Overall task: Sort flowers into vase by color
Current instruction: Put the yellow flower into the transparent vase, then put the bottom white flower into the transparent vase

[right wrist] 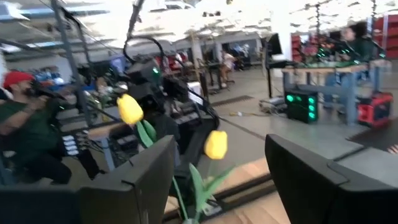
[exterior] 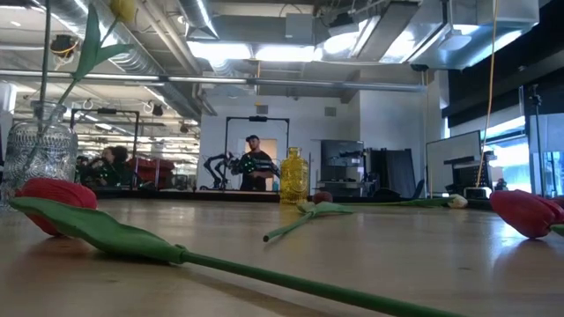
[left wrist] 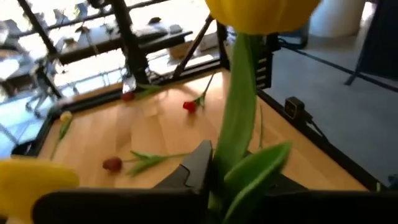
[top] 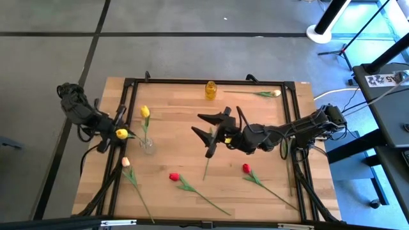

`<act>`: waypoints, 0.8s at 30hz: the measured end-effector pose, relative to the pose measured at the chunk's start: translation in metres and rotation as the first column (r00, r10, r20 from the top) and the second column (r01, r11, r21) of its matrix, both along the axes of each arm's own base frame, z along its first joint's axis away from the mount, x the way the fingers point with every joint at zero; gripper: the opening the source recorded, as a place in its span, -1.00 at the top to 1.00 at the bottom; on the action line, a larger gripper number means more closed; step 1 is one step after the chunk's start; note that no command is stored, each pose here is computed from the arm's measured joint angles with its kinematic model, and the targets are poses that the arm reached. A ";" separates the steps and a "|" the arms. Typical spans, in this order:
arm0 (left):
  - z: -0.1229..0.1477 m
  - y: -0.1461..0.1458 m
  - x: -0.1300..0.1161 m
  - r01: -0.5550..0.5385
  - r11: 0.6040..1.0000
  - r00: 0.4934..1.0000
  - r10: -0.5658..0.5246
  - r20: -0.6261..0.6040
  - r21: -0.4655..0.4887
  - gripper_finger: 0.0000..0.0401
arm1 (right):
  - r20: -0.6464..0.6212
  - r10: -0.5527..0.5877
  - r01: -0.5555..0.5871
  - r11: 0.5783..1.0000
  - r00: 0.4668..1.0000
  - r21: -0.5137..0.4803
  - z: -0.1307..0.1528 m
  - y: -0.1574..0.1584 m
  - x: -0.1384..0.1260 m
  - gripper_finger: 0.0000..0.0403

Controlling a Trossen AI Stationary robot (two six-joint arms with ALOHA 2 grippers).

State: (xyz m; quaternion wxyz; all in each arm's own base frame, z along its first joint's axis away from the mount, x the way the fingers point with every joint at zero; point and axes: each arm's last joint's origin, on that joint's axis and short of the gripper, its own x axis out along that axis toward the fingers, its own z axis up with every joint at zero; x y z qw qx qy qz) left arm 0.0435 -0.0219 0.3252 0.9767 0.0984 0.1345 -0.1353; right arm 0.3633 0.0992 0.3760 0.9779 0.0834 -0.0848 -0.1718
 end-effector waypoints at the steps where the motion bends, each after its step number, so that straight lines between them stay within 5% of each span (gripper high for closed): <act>1: -0.001 0.000 0.000 -0.007 1.000 1.000 0.007 -0.008 -0.008 0.75 | -0.005 -0.010 0.010 1.000 1.000 0.007 -0.001 0.000 0.000 -0.23; 12: 0.003 0.016 -0.020 -0.140 0.980 0.940 0.086 -0.329 -0.144 0.33 | -0.033 -0.089 0.091 0.995 0.995 0.036 -0.004 -0.002 0.000 -0.23; 18: 0.013 0.013 -0.026 -0.207 0.948 0.792 0.017 -0.611 -0.242 0.24 | -0.054 -0.102 0.104 0.994 0.993 0.028 -0.006 -0.003 0.000 -0.23; 24: 0.003 -0.020 0.003 -0.275 0.924 0.619 -0.041 -0.784 -0.266 0.27 | -0.129 -0.146 0.147 0.989 0.981 -0.005 -0.011 -0.004 -0.003 -0.23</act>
